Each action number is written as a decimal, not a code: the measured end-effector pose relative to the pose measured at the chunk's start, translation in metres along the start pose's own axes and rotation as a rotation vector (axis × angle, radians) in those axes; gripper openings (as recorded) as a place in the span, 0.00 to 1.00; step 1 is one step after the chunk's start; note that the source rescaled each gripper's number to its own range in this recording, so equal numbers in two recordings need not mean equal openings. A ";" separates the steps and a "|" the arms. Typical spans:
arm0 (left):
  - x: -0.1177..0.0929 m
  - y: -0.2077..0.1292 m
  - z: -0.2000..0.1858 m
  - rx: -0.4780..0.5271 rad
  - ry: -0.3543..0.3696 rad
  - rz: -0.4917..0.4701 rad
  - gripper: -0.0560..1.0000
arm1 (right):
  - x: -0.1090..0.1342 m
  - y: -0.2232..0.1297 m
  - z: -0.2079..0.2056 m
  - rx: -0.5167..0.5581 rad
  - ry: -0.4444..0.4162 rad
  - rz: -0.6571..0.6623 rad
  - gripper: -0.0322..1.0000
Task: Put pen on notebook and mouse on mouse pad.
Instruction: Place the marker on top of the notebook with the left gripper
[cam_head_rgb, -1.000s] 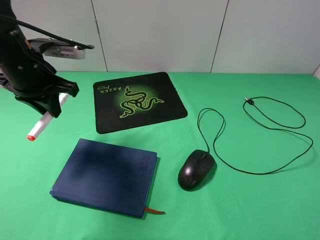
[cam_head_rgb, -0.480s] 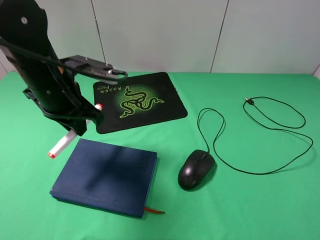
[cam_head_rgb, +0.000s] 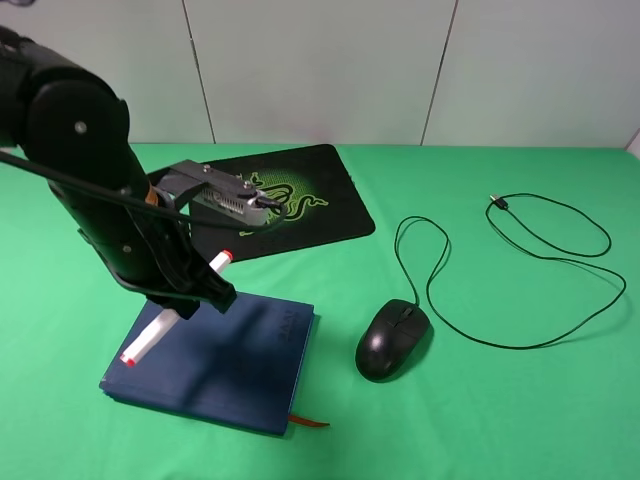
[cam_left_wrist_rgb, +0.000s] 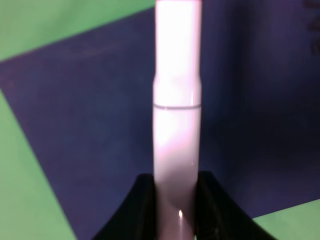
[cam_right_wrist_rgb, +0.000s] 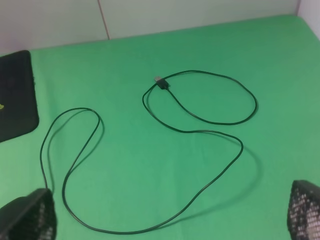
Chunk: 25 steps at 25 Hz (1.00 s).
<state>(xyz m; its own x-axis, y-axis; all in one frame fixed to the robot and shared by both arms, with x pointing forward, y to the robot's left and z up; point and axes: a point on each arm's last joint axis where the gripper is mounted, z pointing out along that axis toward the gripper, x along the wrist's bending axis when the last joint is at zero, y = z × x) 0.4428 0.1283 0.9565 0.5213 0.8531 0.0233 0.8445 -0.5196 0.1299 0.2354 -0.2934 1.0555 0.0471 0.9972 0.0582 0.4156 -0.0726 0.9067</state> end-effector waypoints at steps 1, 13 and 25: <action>-0.002 -0.002 0.002 0.000 -0.002 -0.001 0.06 | 0.000 0.000 0.000 0.000 0.000 0.000 1.00; -0.009 -0.016 0.038 0.114 -0.024 0.163 0.06 | 0.000 0.000 0.000 0.000 0.000 0.000 1.00; -0.008 -0.013 0.053 0.127 -0.015 0.375 0.06 | 0.000 0.000 0.000 0.000 0.000 0.000 1.00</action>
<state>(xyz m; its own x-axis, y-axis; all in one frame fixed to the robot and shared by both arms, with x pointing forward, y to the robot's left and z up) 0.4339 0.1253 0.9016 0.7973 0.6029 0.0308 0.6033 -0.7974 -0.0088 0.2354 -0.2934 1.0555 0.0471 0.9972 0.0582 0.4156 -0.0726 0.9067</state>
